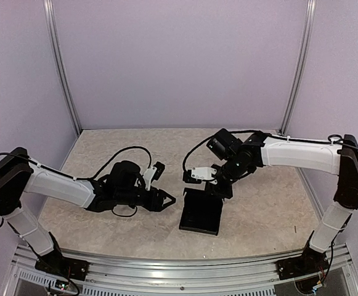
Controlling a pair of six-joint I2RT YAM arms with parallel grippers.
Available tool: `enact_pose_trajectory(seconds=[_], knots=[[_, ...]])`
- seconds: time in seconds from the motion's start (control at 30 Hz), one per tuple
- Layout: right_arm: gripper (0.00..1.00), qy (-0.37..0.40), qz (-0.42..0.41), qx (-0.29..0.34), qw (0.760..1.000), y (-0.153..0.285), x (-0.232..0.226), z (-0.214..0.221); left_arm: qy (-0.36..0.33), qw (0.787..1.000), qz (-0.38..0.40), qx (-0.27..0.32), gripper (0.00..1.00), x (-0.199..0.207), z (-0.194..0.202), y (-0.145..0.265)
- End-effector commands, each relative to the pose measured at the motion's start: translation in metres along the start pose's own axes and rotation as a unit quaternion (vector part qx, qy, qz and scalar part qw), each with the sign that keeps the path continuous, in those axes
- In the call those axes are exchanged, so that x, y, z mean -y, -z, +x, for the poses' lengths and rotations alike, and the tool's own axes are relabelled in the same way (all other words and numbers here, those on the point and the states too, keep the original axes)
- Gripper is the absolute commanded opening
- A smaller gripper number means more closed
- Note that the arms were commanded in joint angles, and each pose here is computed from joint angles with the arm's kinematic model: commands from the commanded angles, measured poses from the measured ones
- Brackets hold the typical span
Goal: Fold the paper box
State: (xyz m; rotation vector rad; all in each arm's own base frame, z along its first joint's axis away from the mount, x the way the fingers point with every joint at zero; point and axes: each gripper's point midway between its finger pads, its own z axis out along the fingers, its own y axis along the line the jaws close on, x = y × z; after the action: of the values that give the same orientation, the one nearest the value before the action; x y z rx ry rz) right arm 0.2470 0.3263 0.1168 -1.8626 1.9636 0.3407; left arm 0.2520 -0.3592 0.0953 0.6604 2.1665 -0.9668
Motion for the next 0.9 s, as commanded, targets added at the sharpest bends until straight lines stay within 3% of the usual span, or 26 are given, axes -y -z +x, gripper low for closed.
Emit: enact_pose_trajectory(seconds=[0.0, 0.1, 0.3, 0.57, 0.87], knots=[[0.28, 0.006, -0.002, 0.032, 0.999, 0.023, -0.008, -0.014, -0.019, 1.0, 0.001, 0.007, 0.54, 0.011, -0.003, 0.014], [0.38, 0.01, 0.015, 0.05, 0.999, 0.041, -0.004, -0.023, -0.031, 1.0, 0.002, 0.005, 0.54, 0.016, -0.004, 0.017], [0.45, 0.019, 0.008, 0.085, 0.996, 0.077, -0.004, -0.03, -0.046, 0.999, -0.004, -0.004, 0.54, 0.021, -0.015, 0.01], [0.52, 0.044, 0.036, 0.122, 0.991, 0.104, 0.005, 0.024, -0.068, 0.996, -0.05, -0.034, 0.53, 0.038, -0.016, -0.018], [0.53, 0.083, 0.032, 0.08, 0.993, 0.045, 0.007, 0.072, -0.08, 0.986, -0.107, -0.098, 0.25, 0.038, 0.005, -0.045]])
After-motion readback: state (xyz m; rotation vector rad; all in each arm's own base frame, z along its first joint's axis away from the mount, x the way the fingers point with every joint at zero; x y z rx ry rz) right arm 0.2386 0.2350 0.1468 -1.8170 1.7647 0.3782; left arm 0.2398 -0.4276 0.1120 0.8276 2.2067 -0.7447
